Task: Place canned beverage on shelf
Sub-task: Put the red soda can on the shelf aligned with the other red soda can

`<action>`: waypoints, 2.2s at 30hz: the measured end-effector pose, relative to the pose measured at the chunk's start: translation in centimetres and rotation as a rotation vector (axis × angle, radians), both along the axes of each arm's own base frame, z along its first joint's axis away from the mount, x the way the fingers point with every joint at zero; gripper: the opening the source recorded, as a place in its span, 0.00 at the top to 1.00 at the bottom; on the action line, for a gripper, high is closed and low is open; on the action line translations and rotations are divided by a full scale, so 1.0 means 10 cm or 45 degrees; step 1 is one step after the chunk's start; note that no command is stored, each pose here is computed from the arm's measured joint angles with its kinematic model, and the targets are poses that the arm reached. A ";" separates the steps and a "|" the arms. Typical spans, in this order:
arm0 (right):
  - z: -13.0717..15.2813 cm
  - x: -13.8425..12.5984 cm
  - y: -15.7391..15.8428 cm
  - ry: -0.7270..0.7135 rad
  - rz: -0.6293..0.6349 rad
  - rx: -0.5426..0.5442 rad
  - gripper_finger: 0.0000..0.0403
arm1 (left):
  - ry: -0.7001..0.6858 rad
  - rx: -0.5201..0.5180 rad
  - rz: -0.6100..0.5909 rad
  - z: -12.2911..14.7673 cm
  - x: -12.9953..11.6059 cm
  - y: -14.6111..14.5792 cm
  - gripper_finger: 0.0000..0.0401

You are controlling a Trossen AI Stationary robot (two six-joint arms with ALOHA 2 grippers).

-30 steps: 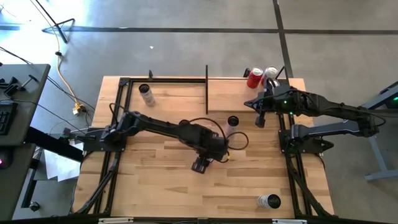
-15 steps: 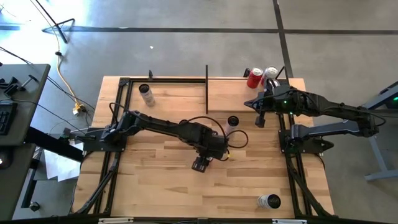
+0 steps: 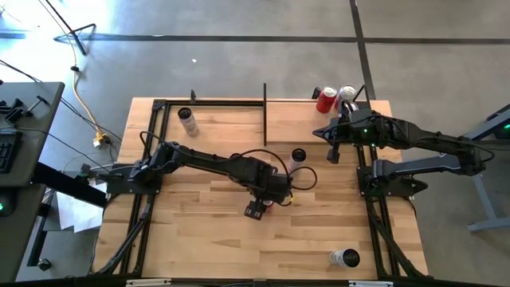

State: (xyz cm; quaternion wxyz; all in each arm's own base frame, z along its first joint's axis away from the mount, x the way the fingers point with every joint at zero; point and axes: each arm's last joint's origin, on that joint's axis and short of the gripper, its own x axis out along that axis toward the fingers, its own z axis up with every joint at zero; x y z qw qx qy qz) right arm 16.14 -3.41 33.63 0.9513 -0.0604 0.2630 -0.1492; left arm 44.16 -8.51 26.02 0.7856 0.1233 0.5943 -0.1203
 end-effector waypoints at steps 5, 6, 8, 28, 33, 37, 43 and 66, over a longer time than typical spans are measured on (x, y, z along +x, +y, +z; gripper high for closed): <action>0.00 0.00 0.00 0.001 0.003 -0.004 1.00 | -0.038 0.029 0.043 0.16 -0.07 0.01 0.24; 0.00 0.00 0.00 0.002 0.003 -0.005 1.00 | -0.048 0.022 0.061 0.21 -0.10 0.02 0.24; 0.00 0.00 0.00 0.003 0.003 -0.005 1.00 | -0.075 0.003 0.096 0.30 -0.14 0.01 0.24; -0.07 0.14 0.31 0.049 0.194 0.002 1.00 | -0.488 -0.195 0.381 0.20 -1.04 -0.40 0.26; -0.16 0.26 0.41 0.126 0.159 -0.070 1.00 | -0.617 -0.460 0.571 -0.13 -1.28 -0.48 0.33; -0.20 0.33 0.46 0.154 0.138 -0.116 1.00 | -0.718 -0.578 0.642 -0.49 -1.33 -0.49 0.44; -0.20 0.34 0.53 0.142 0.148 -0.100 1.00 | -0.848 -0.604 0.668 -0.78 -1.33 -0.47 0.72; -0.24 0.45 0.74 0.088 0.231 0.003 1.00 | -1.029 -0.313 0.820 -0.93 -1.19 -0.20 1.00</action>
